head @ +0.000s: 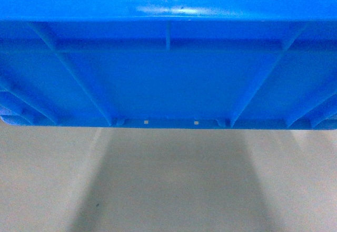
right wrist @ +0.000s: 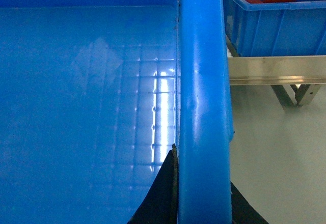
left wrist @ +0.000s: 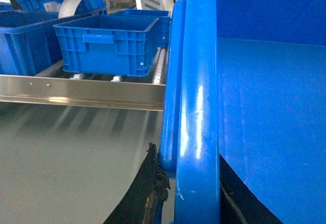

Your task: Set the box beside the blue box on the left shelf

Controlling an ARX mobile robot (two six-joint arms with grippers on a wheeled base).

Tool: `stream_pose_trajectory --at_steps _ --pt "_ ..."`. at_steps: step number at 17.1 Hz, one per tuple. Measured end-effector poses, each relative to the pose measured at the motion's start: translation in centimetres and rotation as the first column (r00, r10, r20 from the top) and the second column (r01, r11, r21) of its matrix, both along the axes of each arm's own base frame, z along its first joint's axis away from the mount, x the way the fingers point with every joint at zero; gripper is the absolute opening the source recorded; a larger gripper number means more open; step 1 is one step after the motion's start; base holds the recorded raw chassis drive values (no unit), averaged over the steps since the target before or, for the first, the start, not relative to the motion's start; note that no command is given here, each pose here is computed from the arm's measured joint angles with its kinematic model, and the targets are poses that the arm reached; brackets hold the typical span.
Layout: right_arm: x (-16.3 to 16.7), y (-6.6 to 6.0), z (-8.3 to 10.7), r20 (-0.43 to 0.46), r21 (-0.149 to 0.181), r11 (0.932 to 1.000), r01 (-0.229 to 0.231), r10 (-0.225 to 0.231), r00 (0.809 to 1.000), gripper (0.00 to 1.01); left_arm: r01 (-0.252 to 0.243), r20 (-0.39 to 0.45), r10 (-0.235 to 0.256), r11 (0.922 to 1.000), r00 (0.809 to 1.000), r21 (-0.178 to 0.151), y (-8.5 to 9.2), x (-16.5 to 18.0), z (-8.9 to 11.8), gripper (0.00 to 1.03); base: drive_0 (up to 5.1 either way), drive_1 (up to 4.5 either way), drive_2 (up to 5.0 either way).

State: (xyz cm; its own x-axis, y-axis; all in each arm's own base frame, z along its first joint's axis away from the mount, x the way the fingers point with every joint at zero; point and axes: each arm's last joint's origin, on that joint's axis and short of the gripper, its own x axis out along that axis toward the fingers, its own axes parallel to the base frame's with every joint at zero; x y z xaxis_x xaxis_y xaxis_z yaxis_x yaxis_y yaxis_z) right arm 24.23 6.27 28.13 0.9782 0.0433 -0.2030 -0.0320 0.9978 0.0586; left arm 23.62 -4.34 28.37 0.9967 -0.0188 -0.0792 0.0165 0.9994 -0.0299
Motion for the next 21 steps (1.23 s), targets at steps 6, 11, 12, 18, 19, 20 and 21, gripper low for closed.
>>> stream_pose_trajectory --at_steps 6,11,12,18,19,20,21 --pt "0.0 0.0 0.0 0.0 0.0 1.0 0.0 0.0 1.0 0.08 0.0 0.0 0.0 1.0 1.0 0.0 0.0 0.0 0.0 0.16 0.0 0.0 0.0" --pt "-0.03 -0.01 0.05 0.003 0.0 1.0 0.0 0.0 1.0 0.08 -0.001 0.005 0.001 1.0 1.0 -0.001 0.01 -0.05 0.08 0.16 0.0 3.38 -3.4" --pt "-0.03 -0.01 0.05 0.003 0.001 1.0 0.0 0.0 1.0 0.08 -0.002 0.004 0.002 1.0 1.0 -0.001 0.01 -0.05 0.07 0.16 0.0 4.22 -4.2" --pt "-0.02 -0.01 0.03 0.002 0.001 1.0 0.0 0.0 1.0 0.08 0.0 0.003 0.0 1.0 1.0 -0.001 0.01 -0.03 0.05 0.16 0.1 4.28 -4.1" --pt "-0.02 0.0 0.04 0.002 0.001 1.0 0.0 0.0 1.0 0.08 0.0 0.003 0.0 1.0 1.0 -0.001 0.01 -0.03 0.05 0.16 0.2 4.35 -4.0" --pt "-0.02 -0.01 0.03 0.002 0.001 1.0 0.0 0.0 1.0 0.08 0.0 0.003 0.0 1.0 1.0 -0.001 0.01 -0.03 0.06 0.16 0.0 4.23 -4.1" --pt "-0.02 0.0 0.04 0.003 0.001 1.0 0.0 0.0 1.0 0.08 0.0 0.004 0.0 1.0 1.0 -0.001 0.01 -0.03 0.06 0.16 0.0 4.23 -4.1"
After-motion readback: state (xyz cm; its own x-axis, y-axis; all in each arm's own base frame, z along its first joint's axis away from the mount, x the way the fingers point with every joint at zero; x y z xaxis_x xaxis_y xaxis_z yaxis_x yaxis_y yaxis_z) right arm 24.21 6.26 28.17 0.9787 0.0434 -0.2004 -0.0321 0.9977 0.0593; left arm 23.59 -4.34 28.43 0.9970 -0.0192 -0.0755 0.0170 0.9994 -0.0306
